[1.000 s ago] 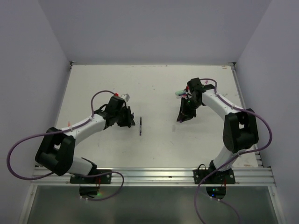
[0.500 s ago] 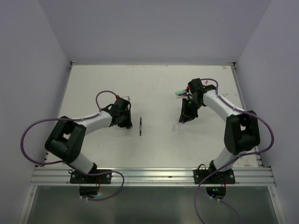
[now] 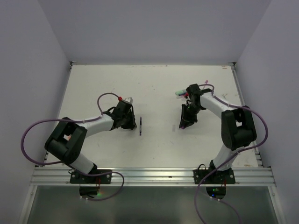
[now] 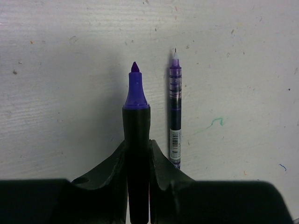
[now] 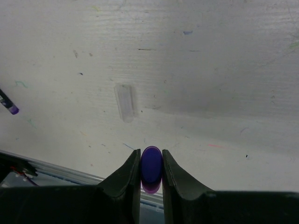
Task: Open the pen caps
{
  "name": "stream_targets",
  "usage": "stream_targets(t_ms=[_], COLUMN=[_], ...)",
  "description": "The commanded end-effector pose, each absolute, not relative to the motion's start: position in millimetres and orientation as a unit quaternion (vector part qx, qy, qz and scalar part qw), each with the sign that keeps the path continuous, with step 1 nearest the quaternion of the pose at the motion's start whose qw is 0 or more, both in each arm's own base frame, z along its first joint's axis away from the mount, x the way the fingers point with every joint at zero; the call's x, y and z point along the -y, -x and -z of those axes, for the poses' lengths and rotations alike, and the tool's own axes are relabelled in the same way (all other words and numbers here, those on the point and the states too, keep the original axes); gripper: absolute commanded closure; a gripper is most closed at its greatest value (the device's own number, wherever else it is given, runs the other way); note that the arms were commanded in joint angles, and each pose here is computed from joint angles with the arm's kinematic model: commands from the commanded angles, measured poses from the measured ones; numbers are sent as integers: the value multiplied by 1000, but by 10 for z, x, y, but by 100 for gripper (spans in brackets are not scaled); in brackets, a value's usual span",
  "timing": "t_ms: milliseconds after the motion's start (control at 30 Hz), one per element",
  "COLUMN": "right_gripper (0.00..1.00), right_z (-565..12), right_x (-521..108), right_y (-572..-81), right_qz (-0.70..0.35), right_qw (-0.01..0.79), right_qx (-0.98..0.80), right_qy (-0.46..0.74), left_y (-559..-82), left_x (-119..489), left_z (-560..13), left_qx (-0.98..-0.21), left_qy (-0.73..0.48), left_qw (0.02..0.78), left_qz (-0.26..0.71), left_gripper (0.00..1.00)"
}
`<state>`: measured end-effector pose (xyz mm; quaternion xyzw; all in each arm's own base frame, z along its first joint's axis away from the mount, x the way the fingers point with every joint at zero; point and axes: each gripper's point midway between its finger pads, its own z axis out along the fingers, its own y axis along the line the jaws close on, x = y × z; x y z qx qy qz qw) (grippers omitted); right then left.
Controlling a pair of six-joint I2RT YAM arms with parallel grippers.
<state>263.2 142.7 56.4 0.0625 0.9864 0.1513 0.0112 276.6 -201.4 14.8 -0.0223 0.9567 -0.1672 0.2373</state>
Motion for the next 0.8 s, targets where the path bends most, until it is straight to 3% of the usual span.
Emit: stream_targets(t_ms=[0, 133, 600, 767], right_gripper=[100, 100, 100, 95], right_z=[-443, -427, -268, -224], right_x=[-1428, -1465, -1477, -1501], right_y=[-2663, -2734, -2752, -2807], right_qz=[-151, -158, -156, -160], right_qw=[8, 10, -5, -4], right_qx=[-987, -986, -986, -986], right_qy=[-54, -54, -49, -45], left_y=[-2402, -2372, -2249, -2267], left_x=[1836, 1838, 1729, 1620], left_z=[186, 240, 317, 238], left_qx=[-976, -979, -982, -981], left_qy=[32, 40, 50, 54], left_qw=[169, 156, 143, 160], left_qz=[131, 128, 112, 94], left_gripper=[83, 71, 62, 50])
